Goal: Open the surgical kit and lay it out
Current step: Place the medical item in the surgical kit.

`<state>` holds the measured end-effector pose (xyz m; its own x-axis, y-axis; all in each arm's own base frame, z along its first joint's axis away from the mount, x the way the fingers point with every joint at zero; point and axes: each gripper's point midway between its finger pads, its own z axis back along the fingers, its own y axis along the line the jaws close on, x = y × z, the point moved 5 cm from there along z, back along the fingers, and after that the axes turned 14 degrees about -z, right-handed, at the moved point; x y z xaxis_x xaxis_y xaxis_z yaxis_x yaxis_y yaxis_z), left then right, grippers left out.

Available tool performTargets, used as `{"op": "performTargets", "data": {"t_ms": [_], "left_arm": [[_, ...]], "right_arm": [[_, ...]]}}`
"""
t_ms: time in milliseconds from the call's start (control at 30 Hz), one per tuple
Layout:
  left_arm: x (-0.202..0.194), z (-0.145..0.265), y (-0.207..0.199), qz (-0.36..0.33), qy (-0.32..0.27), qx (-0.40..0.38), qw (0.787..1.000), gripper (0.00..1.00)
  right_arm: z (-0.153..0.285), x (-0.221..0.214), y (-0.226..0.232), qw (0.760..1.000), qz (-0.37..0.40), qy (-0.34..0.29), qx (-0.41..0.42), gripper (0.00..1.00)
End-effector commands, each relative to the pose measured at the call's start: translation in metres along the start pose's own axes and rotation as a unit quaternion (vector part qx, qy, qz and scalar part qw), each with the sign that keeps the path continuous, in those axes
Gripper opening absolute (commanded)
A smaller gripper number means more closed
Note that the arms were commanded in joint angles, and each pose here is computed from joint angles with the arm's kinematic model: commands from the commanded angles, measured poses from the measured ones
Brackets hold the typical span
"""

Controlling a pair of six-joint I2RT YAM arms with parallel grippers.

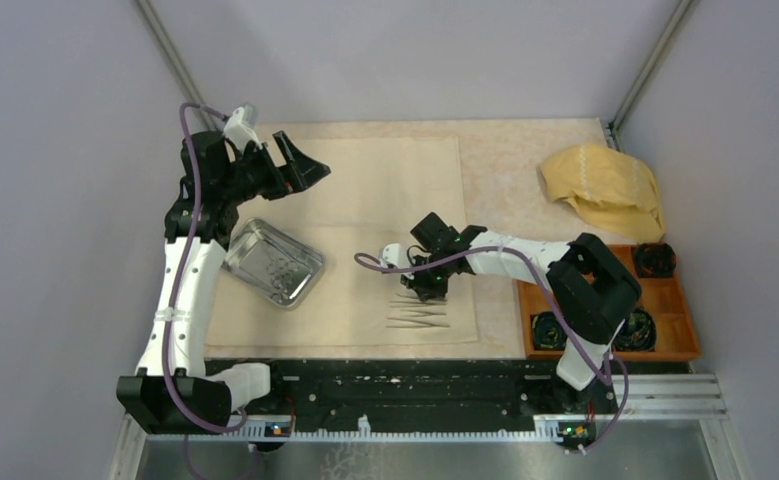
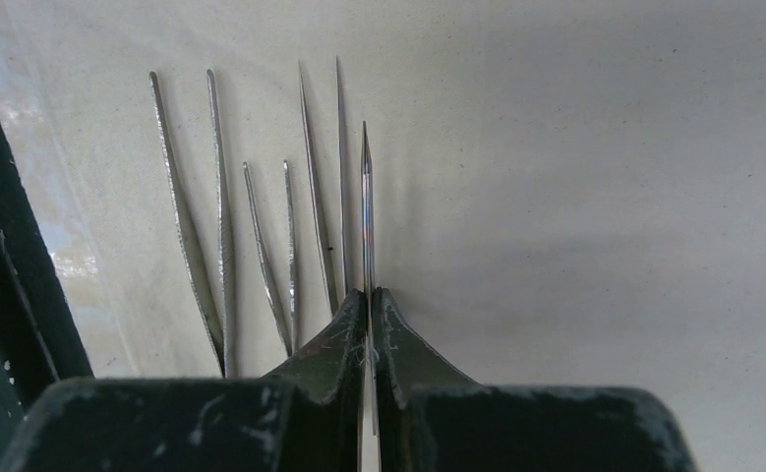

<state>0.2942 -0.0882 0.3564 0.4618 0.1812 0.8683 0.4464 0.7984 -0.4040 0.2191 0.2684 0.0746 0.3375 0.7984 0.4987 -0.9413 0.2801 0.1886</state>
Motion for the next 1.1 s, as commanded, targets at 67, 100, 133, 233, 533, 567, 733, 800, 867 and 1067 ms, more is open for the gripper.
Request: {"op": "performTargets", "data": {"t_ms": [67, 100, 133, 233, 533, 567, 733, 800, 867, 1067], "left_arm": [[0.002, 0.005, -0.007, -0.008, -0.007, -0.009, 1.0, 0.98], [0.002, 0.005, -0.007, -0.008, -0.008, -0.01, 1.0, 0.98], [0.002, 0.005, -0.007, -0.008, -0.008, -0.011, 1.0, 0.98], [0.002, 0.003, -0.006, -0.007, -0.007, -0.013, 1.0, 0.98], [0.001, 0.0, -0.006, 0.0, -0.004, -0.021, 1.0, 0.98], [0.001, 0.001, -0.006, -0.002, -0.005, -0.02, 1.0, 0.98], [-0.001, 0.0, -0.006, 0.0, -0.003, -0.021, 1.0, 0.98], [-0.002, 0.0, -0.006, 0.0, -0.002, -0.021, 1.0, 0.98], [-0.003, 0.0, -0.006, 0.002, -0.002, -0.022, 1.0, 0.98], [-0.004, -0.001, -0.005, 0.004, -0.001, -0.023, 1.0, 0.98]], "right_arm": [[0.003, 0.017, -0.006, 0.999, 0.014, 0.001, -0.036, 0.0], [0.003, 0.018, -0.007, 0.999, 0.014, 0.0, -0.038, 0.0], [0.005, 0.02, -0.007, 0.999, 0.016, -0.001, -0.04, 0.0], [0.004, 0.021, -0.008, 0.999, 0.018, 0.001, -0.042, 0.0], [-0.003, 0.021, -0.008, 0.999, 0.015, 0.012, -0.037, 0.0], [-0.004, 0.02, -0.007, 0.999, 0.016, 0.014, -0.035, 0.0], [-0.007, 0.017, -0.002, 0.999, 0.017, 0.018, -0.032, 0.0], [-0.009, 0.016, -0.002, 0.999, 0.016, 0.02, -0.032, 0.0], [-0.01, 0.016, -0.003, 0.999, 0.015, 0.022, -0.033, 0.0], [-0.012, 0.014, -0.005, 0.999, 0.016, 0.027, -0.042, 0.0]]}}
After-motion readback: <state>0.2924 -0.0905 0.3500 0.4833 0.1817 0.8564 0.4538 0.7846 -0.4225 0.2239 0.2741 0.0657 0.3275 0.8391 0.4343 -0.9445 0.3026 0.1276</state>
